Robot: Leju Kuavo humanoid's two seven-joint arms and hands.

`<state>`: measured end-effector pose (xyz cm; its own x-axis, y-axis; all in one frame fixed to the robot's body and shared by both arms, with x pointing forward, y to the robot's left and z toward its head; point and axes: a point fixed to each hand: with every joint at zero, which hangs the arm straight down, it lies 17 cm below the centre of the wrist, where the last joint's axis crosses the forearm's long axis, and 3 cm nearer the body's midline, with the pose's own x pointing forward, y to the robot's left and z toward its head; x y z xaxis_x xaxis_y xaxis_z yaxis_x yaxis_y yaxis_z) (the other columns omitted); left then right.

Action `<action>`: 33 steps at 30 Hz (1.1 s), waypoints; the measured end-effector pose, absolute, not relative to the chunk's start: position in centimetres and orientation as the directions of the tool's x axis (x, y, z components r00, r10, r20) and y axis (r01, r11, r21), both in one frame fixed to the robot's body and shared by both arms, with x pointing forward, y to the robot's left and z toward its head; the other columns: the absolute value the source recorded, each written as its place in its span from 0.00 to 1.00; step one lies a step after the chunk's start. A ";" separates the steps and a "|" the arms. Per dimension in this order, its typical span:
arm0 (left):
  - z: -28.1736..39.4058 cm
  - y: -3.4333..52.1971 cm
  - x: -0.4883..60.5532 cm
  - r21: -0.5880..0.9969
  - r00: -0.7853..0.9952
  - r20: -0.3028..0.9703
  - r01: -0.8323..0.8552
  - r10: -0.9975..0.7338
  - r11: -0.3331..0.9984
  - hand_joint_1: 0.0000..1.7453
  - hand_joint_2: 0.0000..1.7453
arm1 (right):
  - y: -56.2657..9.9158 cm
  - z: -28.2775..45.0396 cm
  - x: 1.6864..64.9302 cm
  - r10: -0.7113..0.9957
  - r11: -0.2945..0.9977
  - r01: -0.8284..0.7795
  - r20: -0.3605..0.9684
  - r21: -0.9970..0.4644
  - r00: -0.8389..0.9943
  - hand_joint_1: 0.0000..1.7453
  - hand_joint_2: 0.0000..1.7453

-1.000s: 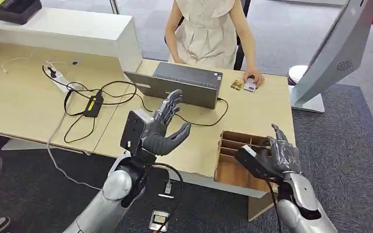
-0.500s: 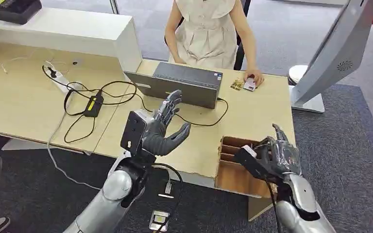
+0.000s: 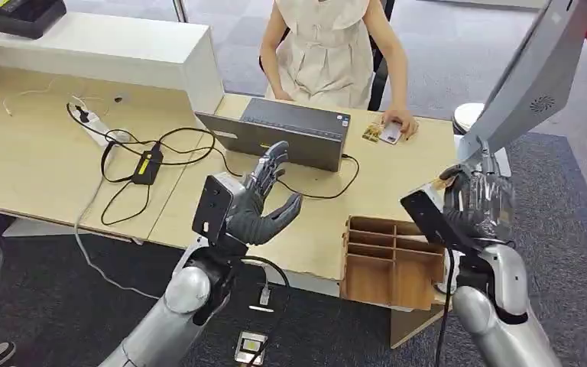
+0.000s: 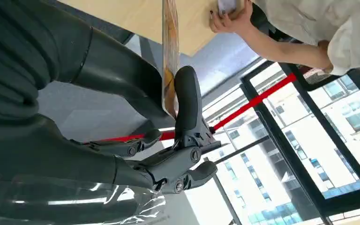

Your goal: Pass the card to the sensor for recognition and then transmit it.

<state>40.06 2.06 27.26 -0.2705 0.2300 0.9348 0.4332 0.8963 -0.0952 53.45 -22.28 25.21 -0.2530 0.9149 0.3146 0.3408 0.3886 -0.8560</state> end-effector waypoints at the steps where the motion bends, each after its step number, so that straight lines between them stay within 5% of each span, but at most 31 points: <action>1: 27.4 1.9 40.0 -0.096 -0.271 0.934 0.436 0.232 0.895 0.00 1.00 | -22.4 25.5 53.5 0.913 0.394 0.341 0.321 -0.853 -0.253 1.00 1.00; 15: 27.9 0.7 39.7 -0.087 -0.272 0.931 0.481 0.243 0.872 0.00 1.00 | -22.8 26.1 54.2 0.892 0.442 0.316 0.373 -0.839 -0.256 1.00 1.00; 33: 28.8 -2.2 39.0 -0.086 -0.255 0.927 0.569 0.274 0.818 0.00 1.00 | -21.3 32.2 63.1 0.934 0.333 0.299 0.270 -0.894 -0.235 1.00 1.00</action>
